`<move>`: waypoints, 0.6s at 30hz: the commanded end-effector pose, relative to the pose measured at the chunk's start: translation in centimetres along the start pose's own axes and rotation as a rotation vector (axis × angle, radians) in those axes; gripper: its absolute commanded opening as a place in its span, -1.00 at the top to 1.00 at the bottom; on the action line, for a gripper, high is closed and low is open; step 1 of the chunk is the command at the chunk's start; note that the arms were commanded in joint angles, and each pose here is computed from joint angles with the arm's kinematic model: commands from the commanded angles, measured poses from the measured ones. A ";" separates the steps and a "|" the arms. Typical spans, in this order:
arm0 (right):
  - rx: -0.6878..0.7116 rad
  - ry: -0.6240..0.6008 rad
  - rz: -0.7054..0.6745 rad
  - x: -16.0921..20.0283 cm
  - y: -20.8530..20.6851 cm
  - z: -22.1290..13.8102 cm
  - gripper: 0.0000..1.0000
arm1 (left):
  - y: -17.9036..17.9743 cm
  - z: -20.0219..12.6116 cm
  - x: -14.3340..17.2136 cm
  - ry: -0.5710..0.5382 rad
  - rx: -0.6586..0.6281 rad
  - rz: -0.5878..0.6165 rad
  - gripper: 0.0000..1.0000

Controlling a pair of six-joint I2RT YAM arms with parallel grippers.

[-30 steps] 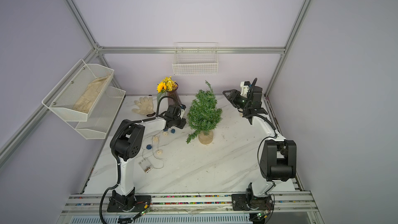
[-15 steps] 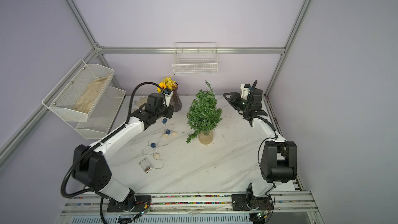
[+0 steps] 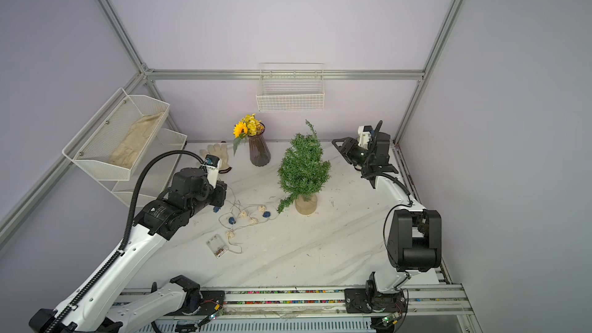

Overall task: Remove string lights from the small christmas tree
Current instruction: Adjust the light string at the center of the board.

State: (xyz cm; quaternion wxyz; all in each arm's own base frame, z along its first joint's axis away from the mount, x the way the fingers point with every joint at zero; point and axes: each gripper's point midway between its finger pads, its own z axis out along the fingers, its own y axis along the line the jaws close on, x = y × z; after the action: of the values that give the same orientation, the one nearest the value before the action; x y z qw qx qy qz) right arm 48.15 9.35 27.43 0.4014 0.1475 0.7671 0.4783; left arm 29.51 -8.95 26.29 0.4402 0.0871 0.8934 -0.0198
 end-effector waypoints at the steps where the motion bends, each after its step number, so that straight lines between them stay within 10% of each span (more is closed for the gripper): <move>1: -0.004 -0.010 0.022 0.0 -0.7 0.2 -0.07 | 0.4 0.7 5.1 0.170 -0.022 -0.100 1.00; 6: 0.016 0.014 0.048 0.9 -1.9 0.4 -0.06 | -0.7 3.8 8.7 0.258 0.001 -0.179 0.77; 10: 0.062 0.028 0.020 1.6 -2.6 -0.2 -0.09 | -1.2 5.7 10.0 0.329 -0.003 -0.157 -0.06; 18: 0.350 -0.122 -0.021 -0.3 -6.5 -3.7 -0.36 | 2.8 3.7 5.7 0.242 -0.217 -0.115 -0.87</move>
State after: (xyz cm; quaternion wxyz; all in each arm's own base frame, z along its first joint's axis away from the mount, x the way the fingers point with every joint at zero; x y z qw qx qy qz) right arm 47.15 6.55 21.87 0.3811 0.2107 0.8088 0.3952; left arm 27.07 -6.83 13.29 0.2463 0.0193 0.9678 0.0475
